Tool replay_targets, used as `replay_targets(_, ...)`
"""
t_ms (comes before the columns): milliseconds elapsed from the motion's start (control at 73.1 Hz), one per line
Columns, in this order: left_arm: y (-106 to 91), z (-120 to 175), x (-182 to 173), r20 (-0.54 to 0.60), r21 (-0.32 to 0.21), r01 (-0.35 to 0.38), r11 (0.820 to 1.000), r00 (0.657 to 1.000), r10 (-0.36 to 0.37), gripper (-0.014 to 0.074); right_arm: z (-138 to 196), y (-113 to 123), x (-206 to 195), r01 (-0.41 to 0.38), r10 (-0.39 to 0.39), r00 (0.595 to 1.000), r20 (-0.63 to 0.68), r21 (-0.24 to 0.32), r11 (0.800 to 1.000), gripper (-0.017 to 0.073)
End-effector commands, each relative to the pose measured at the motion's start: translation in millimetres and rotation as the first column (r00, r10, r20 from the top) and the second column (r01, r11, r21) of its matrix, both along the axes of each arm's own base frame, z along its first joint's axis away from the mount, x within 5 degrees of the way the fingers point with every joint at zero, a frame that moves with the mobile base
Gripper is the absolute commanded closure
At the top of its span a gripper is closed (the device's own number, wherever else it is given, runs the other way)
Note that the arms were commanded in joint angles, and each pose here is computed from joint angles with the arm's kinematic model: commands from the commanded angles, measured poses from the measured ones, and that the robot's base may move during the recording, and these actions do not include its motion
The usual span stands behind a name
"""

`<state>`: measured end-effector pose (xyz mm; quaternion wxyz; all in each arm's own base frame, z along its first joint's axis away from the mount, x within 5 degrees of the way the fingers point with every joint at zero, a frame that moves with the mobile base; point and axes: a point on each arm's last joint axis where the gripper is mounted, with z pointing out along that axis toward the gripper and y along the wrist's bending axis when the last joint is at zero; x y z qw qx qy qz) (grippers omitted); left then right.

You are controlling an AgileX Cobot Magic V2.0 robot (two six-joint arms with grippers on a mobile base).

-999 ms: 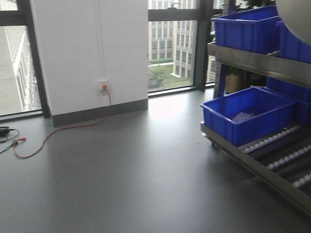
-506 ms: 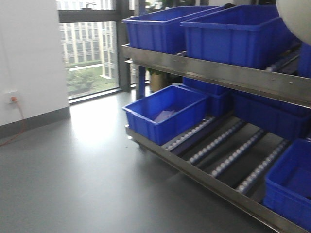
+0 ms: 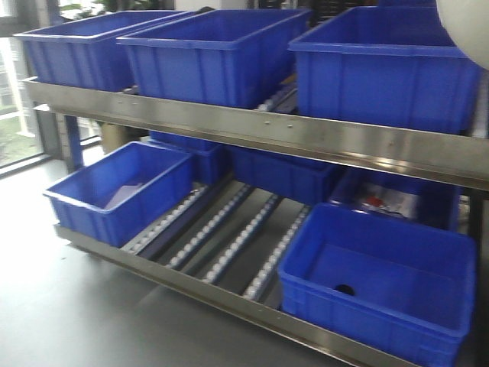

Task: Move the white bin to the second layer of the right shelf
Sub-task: 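Drive the base up to the roller shelf holding the white bin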

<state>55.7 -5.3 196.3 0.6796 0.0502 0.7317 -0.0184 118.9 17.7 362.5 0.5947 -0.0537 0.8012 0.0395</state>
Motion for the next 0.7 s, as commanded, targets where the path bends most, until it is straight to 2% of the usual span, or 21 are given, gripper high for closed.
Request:
replay_targets(0,-0.4,-3.9,0.7,0.062,-0.009,0.006,1.0,0.998,-0.006,0.0509,19.6,-0.3,0.3,-0.002,0.001,0.991,0.13,0.011,1.0,0.0504)
replay_targets(684,-0.4,-3.9,0.7,0.062,-0.009,0.006,1.0,0.998,-0.006,0.0509,19.6,-0.3,0.3,-0.002,0.001,0.991,0.13,0.011,1.0,0.0504)
